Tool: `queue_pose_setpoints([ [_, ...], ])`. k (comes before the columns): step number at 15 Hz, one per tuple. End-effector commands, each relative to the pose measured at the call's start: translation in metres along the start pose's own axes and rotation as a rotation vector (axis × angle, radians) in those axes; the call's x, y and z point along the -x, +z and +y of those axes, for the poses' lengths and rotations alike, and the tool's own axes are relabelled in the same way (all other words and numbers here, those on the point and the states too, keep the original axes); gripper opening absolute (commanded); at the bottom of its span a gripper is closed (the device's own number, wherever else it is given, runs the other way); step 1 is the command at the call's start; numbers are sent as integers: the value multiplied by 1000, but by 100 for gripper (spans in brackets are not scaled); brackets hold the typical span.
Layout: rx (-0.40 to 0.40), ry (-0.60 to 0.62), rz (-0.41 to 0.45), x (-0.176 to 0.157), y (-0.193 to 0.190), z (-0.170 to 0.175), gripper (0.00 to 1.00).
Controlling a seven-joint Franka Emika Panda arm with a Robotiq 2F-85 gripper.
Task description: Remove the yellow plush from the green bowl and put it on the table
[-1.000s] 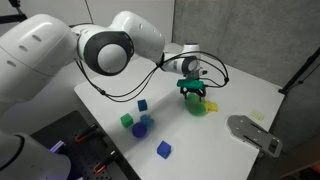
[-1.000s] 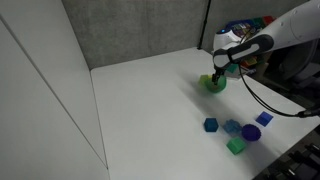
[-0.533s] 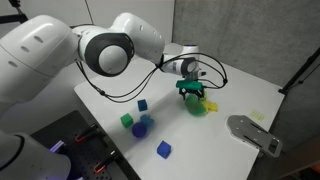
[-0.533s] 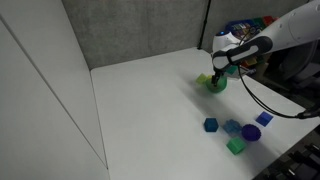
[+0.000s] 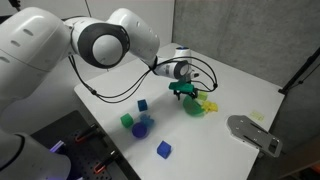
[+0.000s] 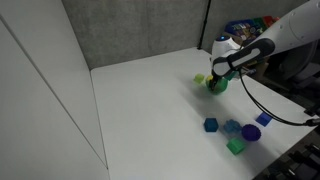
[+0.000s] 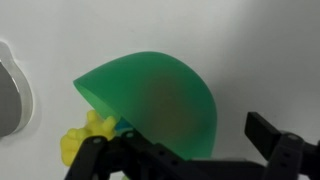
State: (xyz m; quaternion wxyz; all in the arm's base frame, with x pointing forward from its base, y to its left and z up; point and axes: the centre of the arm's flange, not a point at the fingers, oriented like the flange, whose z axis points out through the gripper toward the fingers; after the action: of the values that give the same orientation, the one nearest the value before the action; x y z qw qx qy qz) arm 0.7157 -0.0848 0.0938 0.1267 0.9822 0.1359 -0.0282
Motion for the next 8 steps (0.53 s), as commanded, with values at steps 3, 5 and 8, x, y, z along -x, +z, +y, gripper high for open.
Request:
queue_pose_setpoints([
  [3,36,78,44,55,-7,-40,100],
  [5,33,90,44,66,-2,-52,100],
  [8,-16,78,-9,82,-3,-71,100],
])
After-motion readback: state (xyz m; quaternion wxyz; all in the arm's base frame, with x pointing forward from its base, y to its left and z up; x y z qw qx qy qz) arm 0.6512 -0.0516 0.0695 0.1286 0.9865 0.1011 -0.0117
